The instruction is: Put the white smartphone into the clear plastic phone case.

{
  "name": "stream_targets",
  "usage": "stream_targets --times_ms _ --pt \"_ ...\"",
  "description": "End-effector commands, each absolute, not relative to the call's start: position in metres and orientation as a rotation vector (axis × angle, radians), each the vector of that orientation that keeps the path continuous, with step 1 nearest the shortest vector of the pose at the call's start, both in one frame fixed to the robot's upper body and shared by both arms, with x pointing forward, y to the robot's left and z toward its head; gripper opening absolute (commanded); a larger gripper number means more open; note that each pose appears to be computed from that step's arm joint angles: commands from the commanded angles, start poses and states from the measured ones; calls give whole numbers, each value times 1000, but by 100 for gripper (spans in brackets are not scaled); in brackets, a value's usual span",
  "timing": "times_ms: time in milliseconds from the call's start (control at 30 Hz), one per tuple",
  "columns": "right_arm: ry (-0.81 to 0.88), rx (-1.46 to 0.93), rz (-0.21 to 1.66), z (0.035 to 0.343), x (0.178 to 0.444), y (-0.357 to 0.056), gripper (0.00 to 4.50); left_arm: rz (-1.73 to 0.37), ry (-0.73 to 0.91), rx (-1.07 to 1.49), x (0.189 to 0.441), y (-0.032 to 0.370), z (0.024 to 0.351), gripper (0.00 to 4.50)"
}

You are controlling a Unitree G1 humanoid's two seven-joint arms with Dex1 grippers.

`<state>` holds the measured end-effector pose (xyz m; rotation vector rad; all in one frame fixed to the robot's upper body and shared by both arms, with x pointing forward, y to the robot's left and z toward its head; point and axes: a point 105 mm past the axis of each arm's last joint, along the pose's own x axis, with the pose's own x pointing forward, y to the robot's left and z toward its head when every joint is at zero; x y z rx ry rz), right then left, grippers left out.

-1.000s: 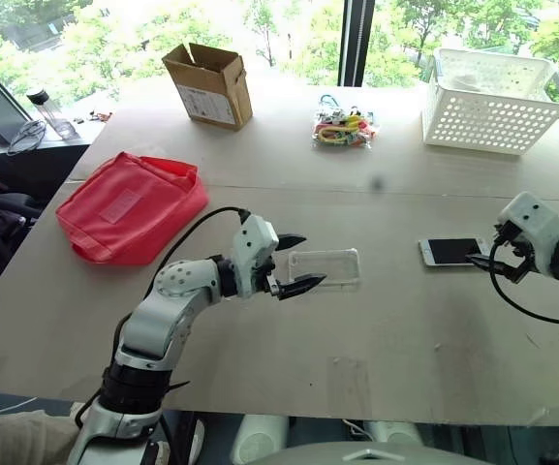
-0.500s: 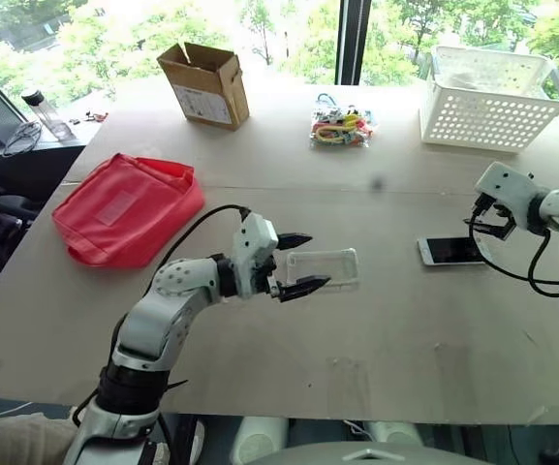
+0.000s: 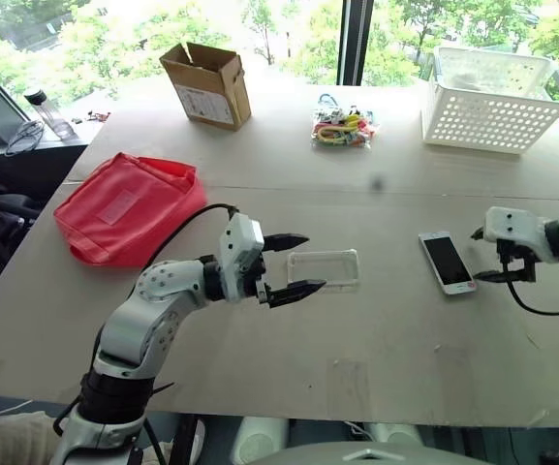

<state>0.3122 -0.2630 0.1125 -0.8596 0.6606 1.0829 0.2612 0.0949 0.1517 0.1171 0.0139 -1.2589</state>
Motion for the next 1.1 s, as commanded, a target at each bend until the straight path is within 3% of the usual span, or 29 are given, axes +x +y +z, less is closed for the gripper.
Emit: stream_targets --times_ms 33,267,467,633,833,967,1100 --pt "563 -803 1150 119 300 -232 450 -1276 -44 125 257 92 164 437" --pt "436 -706 1234 121 273 -181 450 -1284 -41 123 259 91 167 437" --pt "512 -695 1225 123 257 -184 450 -1284 -30 128 260 92 164 437" --pt "553 -706 1273 105 246 -174 450 -1286 -27 123 257 89 161 437" --pt "487 -688 1368 97 248 -141 450 -1288 -35 123 257 83 164 437" --pt "264 -632 1389 126 263 -111 450 -1275 -42 128 255 81 166 437" --pt "199 -638 1387 148 279 -111 450 -1252 -40 130 255 85 164 437"
